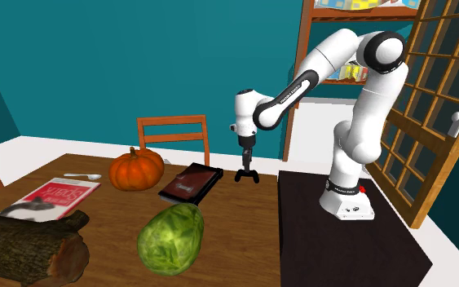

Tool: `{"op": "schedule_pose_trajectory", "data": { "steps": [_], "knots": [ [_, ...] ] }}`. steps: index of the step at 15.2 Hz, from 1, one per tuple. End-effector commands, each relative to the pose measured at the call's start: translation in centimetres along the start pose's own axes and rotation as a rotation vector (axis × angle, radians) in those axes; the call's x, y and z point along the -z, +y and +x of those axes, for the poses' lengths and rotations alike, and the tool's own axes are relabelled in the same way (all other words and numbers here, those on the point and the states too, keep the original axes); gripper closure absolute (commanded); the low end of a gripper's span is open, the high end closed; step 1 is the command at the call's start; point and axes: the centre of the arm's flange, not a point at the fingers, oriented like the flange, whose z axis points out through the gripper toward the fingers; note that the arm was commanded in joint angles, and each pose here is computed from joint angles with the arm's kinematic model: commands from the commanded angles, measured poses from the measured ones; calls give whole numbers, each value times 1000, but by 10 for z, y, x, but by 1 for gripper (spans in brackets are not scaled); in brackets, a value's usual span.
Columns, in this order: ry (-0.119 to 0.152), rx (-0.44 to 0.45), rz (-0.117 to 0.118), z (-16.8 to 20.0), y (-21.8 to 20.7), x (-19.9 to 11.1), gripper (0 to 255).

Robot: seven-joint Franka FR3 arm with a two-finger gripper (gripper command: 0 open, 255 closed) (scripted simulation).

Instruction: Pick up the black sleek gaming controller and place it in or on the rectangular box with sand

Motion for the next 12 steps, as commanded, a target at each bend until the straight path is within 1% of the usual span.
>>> {"op": "schedule_pose_trajectory", "data": {
  "steps": [1, 4, 12],
  "knots": [
    [0, 0, 0, 0, -1, -11, 0],
    [0, 0, 0, 0, -1, -30, 0],
    [0, 0, 0, 0, -1, -30, 0]
  ]
}}
